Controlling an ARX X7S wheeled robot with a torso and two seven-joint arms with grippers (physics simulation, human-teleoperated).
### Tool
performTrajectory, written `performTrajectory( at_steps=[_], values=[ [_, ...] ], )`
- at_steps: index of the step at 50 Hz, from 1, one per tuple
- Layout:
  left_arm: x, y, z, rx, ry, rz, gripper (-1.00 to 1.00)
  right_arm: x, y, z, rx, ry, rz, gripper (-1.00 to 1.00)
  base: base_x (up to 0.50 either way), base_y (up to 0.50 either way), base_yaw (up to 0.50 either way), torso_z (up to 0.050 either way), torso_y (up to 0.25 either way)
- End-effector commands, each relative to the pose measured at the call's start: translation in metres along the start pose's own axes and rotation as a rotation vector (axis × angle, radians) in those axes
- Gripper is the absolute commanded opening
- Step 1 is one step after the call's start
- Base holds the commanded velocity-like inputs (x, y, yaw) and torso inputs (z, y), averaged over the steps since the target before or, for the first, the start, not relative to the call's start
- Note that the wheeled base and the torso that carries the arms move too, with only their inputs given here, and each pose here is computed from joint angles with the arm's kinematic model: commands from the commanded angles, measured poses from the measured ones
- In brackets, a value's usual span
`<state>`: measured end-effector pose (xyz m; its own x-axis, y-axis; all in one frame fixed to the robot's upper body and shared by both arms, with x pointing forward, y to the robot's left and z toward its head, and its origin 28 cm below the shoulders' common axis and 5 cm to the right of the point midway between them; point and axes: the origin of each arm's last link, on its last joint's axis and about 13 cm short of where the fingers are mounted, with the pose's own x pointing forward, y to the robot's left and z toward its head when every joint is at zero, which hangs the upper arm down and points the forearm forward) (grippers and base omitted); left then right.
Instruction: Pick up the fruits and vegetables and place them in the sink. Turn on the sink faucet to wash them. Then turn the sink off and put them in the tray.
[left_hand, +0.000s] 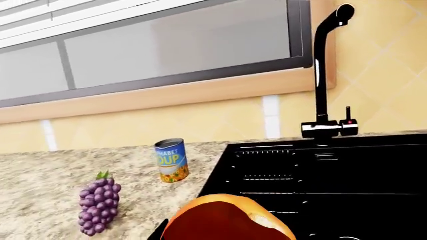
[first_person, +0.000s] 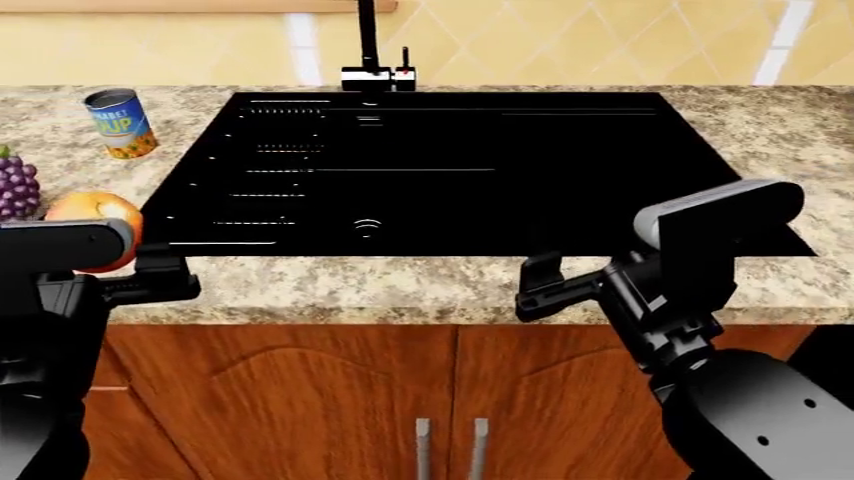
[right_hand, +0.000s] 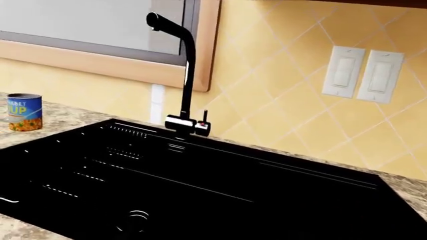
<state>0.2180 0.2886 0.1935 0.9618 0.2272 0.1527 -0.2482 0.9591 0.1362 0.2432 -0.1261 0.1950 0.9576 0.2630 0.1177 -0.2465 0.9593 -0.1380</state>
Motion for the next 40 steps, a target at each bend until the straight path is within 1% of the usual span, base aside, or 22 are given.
performTrajectory(
  at_steps=[1,7,15,27,40],
  values=[
    [-0.004,0.002,-0.005,-0.007,0.01,0.031,-1.0,0.0,0.001,-0.004,0.009,0.004,0.001,1.0,0.05,0.5,0.0,0.0,0.0],
    [-0.004,0.002,-0.007,-0.009,0.01,0.019,-1.0,0.005,0.003,-0.005,0.022,0.004,0.012,1.0,0.06,0.5,0.0,0.0,0.0],
    [-0.005,0.003,-0.009,-0.007,0.013,0.017,-1.0,0.014,0.01,-0.008,0.024,0.009,0.043,1.0,0.07,0.5,0.0,0.0,0.0],
    [-0.007,-0.002,-0.016,-0.024,0.077,0.009,-1.0,0.018,0.017,-0.017,0.049,0.022,0.069,1.0,0.07,0.5,0.0,0.0,0.0],
    [-0.008,-0.002,-0.016,-0.01,0.074,-0.004,-1.0,0.02,0.021,-0.02,0.051,0.026,0.09,1.0,0.07,0.5,0.0,0.0,0.0]
  ],
)
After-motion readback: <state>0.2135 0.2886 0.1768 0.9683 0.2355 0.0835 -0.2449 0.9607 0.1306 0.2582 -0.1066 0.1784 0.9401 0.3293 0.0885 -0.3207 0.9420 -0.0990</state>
